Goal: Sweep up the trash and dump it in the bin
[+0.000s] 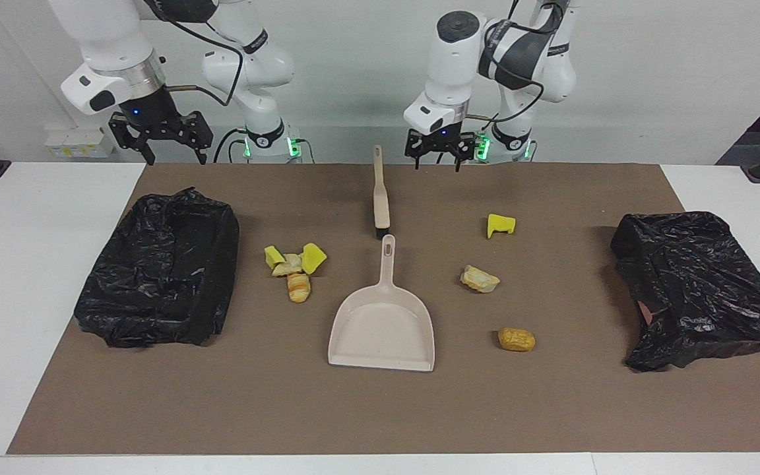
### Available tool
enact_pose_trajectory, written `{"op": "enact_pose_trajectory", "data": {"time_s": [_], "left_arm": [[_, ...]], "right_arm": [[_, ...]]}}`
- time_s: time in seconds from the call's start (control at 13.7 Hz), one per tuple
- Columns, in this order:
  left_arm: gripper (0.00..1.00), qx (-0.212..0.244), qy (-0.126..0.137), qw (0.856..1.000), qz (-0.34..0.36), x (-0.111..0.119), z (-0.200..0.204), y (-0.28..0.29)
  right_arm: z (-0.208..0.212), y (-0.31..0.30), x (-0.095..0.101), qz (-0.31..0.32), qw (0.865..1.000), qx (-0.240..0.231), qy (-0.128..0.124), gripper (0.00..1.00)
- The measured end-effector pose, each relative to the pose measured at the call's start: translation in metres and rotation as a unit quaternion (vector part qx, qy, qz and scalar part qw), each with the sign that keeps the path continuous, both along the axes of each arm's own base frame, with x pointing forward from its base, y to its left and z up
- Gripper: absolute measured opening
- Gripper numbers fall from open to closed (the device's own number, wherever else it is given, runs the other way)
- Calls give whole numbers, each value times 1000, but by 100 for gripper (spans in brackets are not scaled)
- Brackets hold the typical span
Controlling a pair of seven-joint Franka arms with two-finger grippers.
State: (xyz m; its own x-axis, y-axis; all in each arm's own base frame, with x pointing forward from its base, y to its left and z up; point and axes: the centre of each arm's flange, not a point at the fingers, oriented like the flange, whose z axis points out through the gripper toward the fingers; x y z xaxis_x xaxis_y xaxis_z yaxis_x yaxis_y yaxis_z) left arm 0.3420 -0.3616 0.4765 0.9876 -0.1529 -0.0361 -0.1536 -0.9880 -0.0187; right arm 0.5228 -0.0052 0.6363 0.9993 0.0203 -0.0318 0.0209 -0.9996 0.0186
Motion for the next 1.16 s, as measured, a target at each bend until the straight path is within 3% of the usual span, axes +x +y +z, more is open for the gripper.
{"op": "enact_pose_trajectory", "data": {"time_s": [0.36,0.8,0.95,1.16], "left_arm": [[100,8,-2,1000,-2,-76,-78,-64],[100,10,-5,1000,-18,-137,-115,-95],[100,12,-6,1000,-14,-148,-135,-102],[98,17,-6,1000,1,-144,-150,-104]], "right_arm": [[-1,-1,0,0,1000,0,1,100],[-1,-1,0,0,1000,0,1,100],[-1,0,0,0,1000,0,1,100],[-1,1,0,2,1000,1,1,100]]}}
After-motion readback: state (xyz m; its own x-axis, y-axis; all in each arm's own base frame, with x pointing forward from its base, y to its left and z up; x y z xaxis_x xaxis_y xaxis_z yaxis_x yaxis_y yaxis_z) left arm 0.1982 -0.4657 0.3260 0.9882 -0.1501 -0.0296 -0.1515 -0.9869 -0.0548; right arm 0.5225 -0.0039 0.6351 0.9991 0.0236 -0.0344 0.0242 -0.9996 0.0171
